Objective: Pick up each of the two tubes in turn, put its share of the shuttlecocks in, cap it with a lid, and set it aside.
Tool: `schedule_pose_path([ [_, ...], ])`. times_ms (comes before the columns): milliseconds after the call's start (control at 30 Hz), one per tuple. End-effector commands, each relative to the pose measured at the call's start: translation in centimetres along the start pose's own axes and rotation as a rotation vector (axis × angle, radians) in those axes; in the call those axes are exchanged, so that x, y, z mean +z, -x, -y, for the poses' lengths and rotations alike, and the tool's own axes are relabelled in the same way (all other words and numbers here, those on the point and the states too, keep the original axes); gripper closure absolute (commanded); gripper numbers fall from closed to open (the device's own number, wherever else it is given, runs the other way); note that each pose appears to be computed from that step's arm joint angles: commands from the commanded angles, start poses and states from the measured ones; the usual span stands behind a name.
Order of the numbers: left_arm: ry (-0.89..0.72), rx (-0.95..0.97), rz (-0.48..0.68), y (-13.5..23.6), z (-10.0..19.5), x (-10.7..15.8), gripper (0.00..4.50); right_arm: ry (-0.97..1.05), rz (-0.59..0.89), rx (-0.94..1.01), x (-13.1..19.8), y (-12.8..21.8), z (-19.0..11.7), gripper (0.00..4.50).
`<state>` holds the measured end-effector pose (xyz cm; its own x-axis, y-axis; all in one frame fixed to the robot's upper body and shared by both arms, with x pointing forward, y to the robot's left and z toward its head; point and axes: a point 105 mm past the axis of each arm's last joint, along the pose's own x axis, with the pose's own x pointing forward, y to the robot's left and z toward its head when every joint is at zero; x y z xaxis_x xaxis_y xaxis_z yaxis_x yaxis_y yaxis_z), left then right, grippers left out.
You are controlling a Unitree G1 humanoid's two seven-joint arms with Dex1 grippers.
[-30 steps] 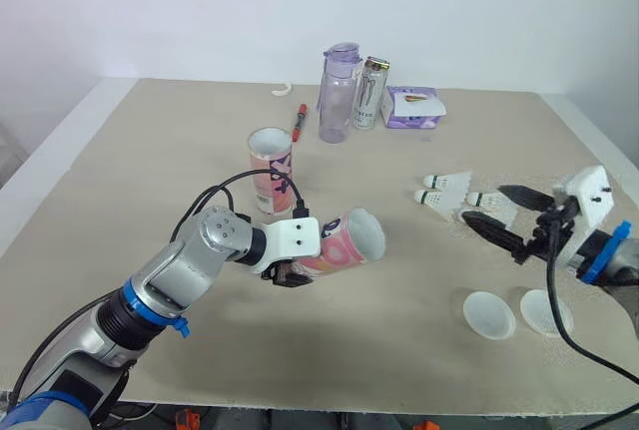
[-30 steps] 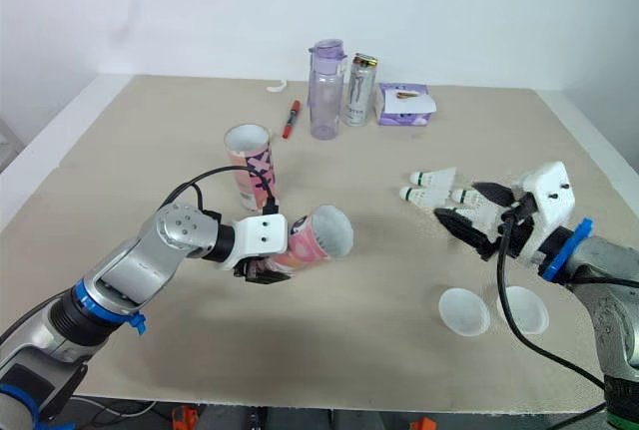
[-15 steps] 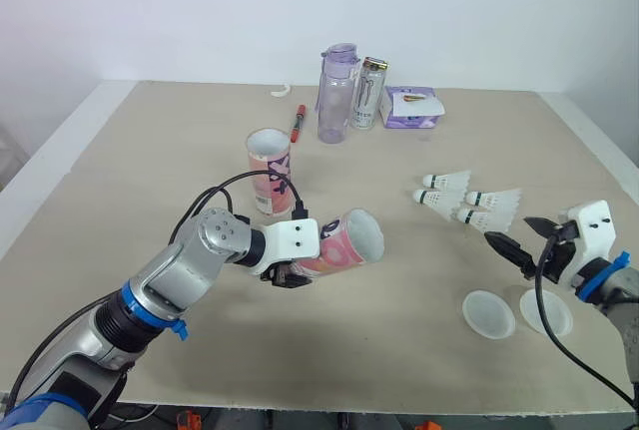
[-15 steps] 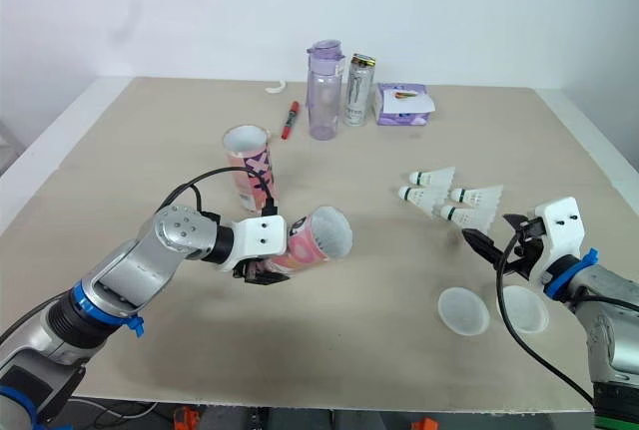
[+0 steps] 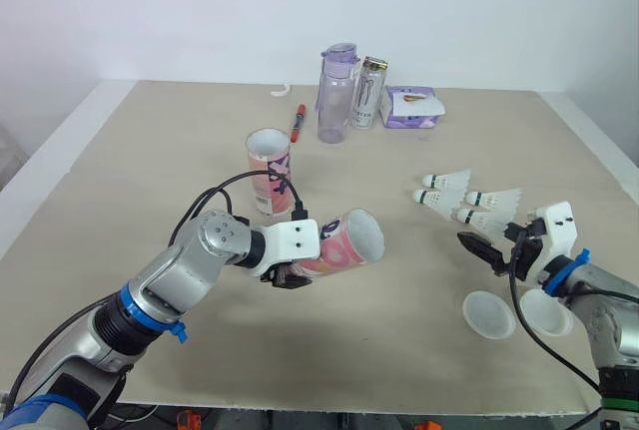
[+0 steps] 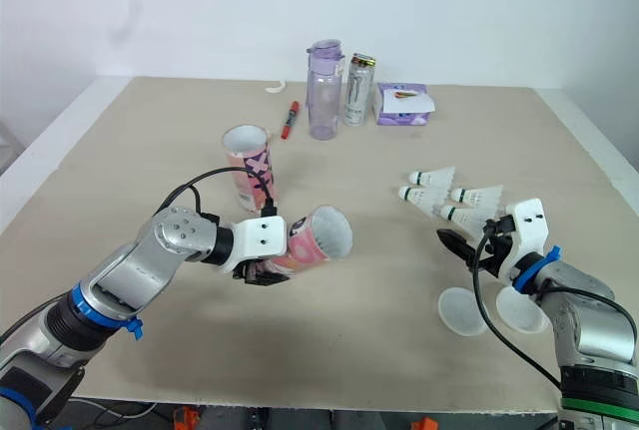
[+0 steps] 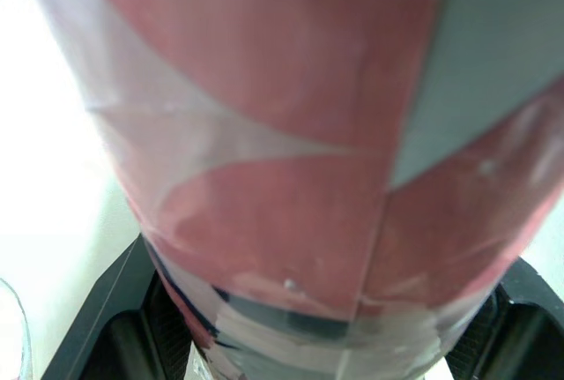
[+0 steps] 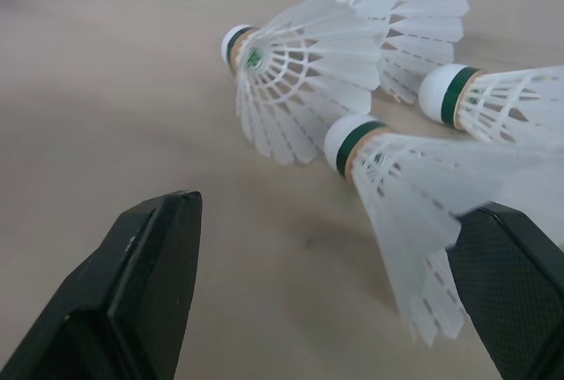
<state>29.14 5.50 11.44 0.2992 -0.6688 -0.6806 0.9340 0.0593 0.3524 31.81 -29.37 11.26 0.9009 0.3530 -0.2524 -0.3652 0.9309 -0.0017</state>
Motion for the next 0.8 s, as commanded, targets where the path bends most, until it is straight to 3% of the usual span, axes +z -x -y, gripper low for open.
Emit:
schedule_pose_path([
  [33,0.070,-0.039,-0.095,-0.8,1.1,-2.7,1.49,-0.014,0.021,-0.003,0.9,-0.4,0.4,0.05],
  [133,0.070,-0.036,-0.097,-0.8,1.1,-2.7,1.49,-0.024,0.016,-0.014,0.7,-0.6,0.8,0.43],
  [233,0.071,-0.032,-0.103,-0.8,1.1,-2.8,1.49,-0.051,0.030,-0.033,0.8,-0.7,1.2,1.24],
  [267,0.072,-0.032,-0.104,-0.8,1.1,-2.9,1.49,-0.053,0.031,-0.034,0.9,-0.8,1.2,1.84],
  [500,0.073,-0.030,-0.104,-0.9,1.1,-2.9,1.49,-0.068,0.039,-0.052,0.9,-0.9,1.6,4.37],
  [800,0.075,-0.031,-0.103,-1.0,1.1,-3.0,1.49,-0.021,0.042,-0.034,1.5,0.2,0.8,4.46],
])
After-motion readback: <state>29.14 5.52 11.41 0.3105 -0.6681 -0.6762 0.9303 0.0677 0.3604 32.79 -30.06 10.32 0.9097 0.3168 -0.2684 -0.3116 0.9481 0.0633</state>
